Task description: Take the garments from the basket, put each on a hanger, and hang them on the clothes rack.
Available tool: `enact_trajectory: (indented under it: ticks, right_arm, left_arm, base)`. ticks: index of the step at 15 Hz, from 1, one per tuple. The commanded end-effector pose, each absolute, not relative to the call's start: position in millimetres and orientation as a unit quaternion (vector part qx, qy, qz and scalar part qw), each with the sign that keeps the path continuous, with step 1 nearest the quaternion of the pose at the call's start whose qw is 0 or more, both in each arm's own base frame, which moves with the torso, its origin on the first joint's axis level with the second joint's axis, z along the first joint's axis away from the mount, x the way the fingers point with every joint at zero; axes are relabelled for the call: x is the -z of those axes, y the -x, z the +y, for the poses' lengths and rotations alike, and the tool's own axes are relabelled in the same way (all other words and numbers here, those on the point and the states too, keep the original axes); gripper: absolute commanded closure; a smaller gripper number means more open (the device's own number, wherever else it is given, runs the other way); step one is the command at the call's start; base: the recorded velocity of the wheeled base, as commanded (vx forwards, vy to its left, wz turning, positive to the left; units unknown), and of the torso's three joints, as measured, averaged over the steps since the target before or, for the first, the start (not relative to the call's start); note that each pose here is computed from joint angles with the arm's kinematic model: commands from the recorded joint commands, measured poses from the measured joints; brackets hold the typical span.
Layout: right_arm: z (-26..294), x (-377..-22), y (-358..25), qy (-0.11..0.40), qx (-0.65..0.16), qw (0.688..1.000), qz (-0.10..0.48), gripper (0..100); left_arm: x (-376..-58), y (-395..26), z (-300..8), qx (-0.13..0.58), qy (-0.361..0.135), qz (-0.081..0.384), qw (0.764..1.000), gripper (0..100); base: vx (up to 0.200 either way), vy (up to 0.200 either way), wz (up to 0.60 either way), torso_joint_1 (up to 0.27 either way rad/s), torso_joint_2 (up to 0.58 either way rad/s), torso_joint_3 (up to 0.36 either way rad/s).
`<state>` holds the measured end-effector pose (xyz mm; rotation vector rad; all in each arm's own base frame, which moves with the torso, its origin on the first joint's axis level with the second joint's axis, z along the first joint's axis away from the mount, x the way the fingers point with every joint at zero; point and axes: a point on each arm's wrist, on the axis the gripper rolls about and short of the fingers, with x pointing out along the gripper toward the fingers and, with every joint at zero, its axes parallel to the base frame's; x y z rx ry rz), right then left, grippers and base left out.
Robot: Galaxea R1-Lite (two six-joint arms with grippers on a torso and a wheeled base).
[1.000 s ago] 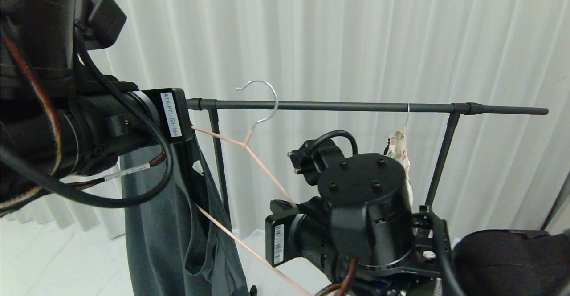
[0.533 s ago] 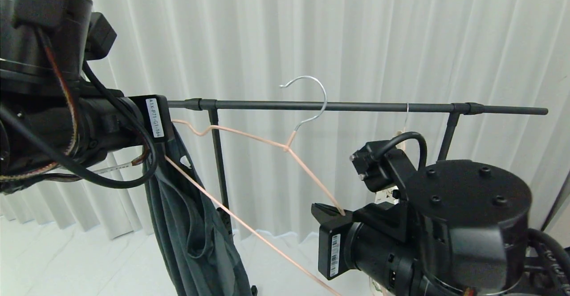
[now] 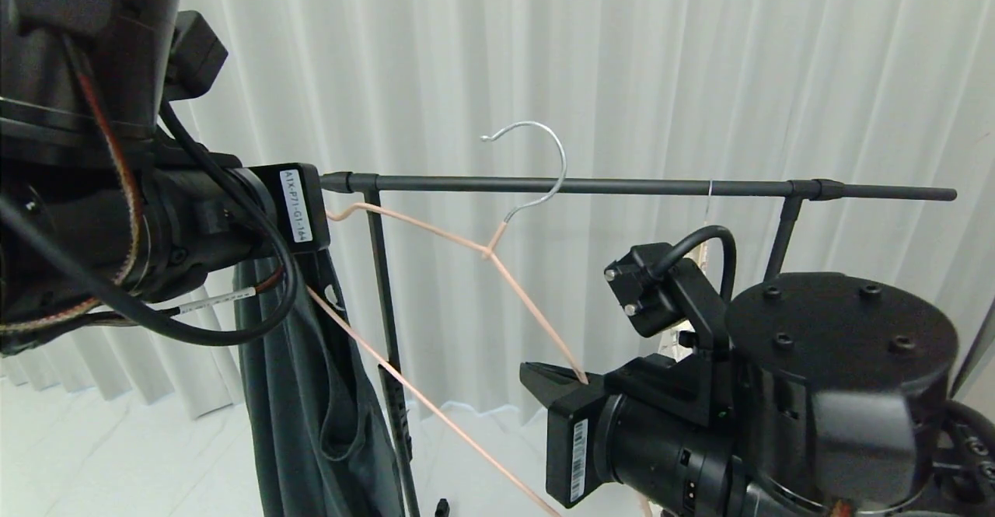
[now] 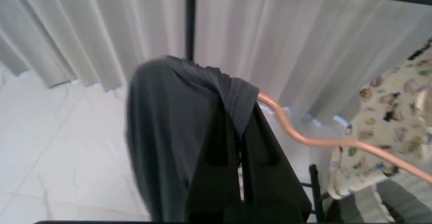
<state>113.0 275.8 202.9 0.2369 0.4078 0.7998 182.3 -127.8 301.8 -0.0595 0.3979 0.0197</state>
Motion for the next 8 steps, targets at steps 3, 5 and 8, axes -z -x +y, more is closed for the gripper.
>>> enact_trajectory:
  ticks: [3, 5, 8]
  right_arm:
    - [289, -199, -121, -0.123, -0.389, 0.893, 0.189, 100]
    - [309, -203, -128, -0.139, -0.399, 0.890, 0.173, 100]
    - [326, -203, -133, -0.145, -0.415, 0.882, 0.172, 100]
  left_arm:
    - [-306, -179, -130, -0.006, 0.047, 0.202, 0.978, 100]
    - [-311, -172, -134, 0.003, 0.066, 0.209, 0.976, 100]
    - [-314, -164, -139, 0.015, 0.082, 0.217, 0.973, 100]
  base:
    - [0.000, 0.000, 0.00, 0.000, 0.00, 0.000]
    - [0.000, 0.000, 0.00, 0.000, 0.00, 0.000]
    - [0.000, 0.000, 0.00, 0.000, 0.00, 0.000]
